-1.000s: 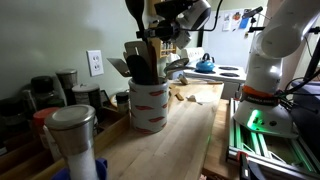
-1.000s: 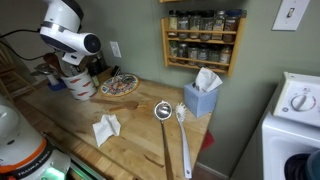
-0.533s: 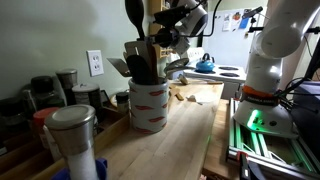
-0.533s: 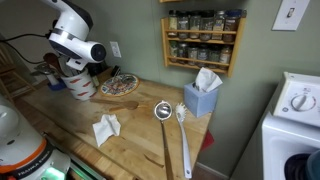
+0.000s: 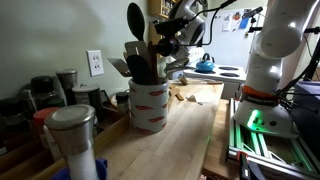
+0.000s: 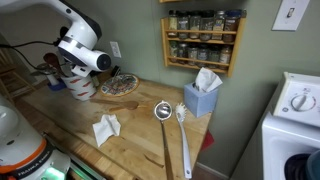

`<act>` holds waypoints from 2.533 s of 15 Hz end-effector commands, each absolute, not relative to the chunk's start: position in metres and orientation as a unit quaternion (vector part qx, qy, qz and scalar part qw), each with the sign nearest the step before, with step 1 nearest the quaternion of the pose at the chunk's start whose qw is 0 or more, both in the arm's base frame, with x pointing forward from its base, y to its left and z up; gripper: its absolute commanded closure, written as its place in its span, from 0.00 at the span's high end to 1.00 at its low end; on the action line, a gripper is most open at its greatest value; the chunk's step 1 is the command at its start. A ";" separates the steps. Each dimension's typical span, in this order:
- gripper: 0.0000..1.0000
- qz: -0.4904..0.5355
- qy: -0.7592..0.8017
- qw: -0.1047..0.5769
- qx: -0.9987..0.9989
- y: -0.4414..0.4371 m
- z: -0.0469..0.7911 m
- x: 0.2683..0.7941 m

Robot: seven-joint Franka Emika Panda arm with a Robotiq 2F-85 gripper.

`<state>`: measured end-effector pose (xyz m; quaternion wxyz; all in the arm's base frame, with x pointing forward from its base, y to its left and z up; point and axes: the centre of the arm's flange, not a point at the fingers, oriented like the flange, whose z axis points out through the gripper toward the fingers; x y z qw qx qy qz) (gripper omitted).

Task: Pick up the black cooking spoon and out it in the utensil holding bucket

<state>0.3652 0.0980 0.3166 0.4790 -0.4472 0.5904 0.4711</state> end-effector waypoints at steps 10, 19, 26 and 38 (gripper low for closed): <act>0.99 0.470 0.567 0.484 -0.472 0.091 0.338 0.368; 1.00 0.361 0.601 0.410 -0.584 0.059 0.368 0.384; 1.00 0.217 0.614 0.320 -0.688 0.021 0.387 0.424; 1.00 0.045 0.548 0.060 -0.833 0.010 0.416 0.452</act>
